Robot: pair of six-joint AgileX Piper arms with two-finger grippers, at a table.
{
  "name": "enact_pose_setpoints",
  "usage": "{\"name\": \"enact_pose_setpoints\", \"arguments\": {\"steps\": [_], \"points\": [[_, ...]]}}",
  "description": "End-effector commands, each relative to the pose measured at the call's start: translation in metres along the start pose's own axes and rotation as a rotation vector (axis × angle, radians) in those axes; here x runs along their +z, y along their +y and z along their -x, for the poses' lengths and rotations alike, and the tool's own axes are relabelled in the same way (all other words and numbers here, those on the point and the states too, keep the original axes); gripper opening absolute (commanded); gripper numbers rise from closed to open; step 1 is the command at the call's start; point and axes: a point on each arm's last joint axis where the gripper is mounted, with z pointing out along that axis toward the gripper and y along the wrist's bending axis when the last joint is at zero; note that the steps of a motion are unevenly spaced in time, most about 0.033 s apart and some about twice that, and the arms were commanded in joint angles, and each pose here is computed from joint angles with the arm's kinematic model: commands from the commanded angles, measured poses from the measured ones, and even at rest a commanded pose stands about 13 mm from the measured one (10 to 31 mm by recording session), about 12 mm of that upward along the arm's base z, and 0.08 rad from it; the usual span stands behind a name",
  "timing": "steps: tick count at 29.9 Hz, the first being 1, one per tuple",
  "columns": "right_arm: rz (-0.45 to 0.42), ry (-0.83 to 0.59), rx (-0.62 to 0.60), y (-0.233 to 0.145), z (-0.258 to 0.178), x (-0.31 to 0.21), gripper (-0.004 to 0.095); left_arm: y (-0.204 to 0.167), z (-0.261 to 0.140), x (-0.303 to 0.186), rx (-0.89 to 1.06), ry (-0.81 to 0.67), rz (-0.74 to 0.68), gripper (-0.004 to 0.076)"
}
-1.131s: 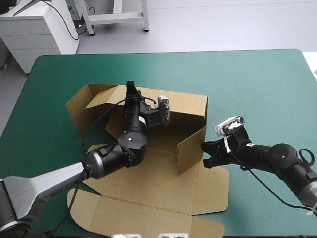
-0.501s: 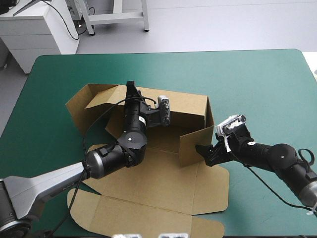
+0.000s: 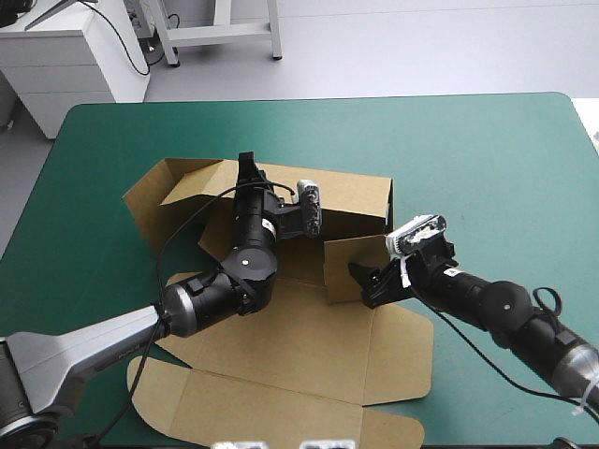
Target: Fold the box
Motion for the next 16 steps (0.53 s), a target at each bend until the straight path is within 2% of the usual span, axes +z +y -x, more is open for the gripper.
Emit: {"name": "enact_pose_setpoints", "arguments": {"steps": [1, 6, 13, 15, 16], "points": [[-0.104, -0.111, 0.027, 0.008, 0.014, 0.001, 0.0786, 0.023, -0.002, -0.011, -0.039, -0.029, 0.078, -0.0006], [-0.138, -0.08, 0.051, 0.016, 0.006, 0.017, 0.0785, 0.023, -0.001, -0.011, -0.039, -0.031, 0.077, -0.0006], [-0.239, -0.028, 0.069, 0.012, -0.007, 0.042, 0.0757, 0.023, -0.001, -0.011, -0.039, -0.033, 0.077, -0.0006], [-0.254, -0.04, 0.085, 0.01, -0.006, 0.042, 0.0715, 0.023, -0.001, -0.011, -0.039, -0.034, 0.077, -0.0006], [-0.262, -0.052, 0.093, 0.01, -0.004, 0.041, 0.0651, 0.023, -0.001, -0.011, -0.039, -0.035, 0.076, -0.0006]]}}
